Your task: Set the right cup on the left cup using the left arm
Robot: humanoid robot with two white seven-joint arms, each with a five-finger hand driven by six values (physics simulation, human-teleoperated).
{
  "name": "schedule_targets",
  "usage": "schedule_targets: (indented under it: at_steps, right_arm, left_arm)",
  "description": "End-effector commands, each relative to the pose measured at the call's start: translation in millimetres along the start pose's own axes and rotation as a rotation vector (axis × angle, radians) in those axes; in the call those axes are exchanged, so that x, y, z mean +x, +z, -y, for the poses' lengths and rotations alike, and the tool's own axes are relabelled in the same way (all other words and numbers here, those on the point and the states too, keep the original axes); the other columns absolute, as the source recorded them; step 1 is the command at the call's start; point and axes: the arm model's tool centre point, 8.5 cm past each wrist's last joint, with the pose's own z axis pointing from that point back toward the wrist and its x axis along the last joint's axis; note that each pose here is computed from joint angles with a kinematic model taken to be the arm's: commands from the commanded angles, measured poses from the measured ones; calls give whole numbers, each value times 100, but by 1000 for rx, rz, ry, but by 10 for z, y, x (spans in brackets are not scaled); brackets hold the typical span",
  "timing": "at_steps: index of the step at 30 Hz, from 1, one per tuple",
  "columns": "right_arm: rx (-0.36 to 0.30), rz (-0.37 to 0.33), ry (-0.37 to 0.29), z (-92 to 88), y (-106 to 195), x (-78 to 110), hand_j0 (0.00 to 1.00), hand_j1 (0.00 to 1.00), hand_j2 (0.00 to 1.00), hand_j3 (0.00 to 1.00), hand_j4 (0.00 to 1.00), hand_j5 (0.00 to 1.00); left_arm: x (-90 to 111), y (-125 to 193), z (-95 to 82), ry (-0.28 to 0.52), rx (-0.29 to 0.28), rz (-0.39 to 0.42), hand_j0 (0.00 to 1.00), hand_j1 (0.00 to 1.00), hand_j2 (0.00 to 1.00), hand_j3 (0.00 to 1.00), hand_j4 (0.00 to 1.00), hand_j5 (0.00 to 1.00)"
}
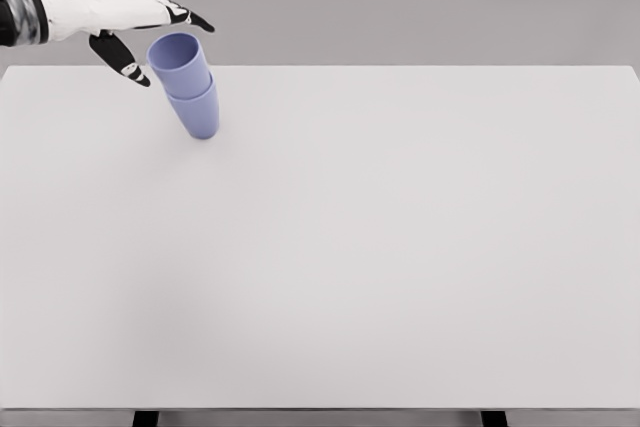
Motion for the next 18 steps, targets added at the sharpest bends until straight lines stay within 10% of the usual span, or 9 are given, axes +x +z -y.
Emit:
schedule_targets:
  at_steps: [1,9,18]
  right_arm:
    - [1,0,1,-1,0,-1,100,100,100,100,100,100]
    - [1,0,1,-1,0,-1,100,100,100,100,100,100]
    - [1,0,1,-1,0,-1,100,100,100,100,100,100]
  left_arm:
    - [106,17,-93,-16,28,34,100,100,100,100,100,100]
    - [665,750,-274,-96,139,211,100,100,100,100,100,100]
    - [1166,748,513,7,78,393,100,100,100,100,100,100]
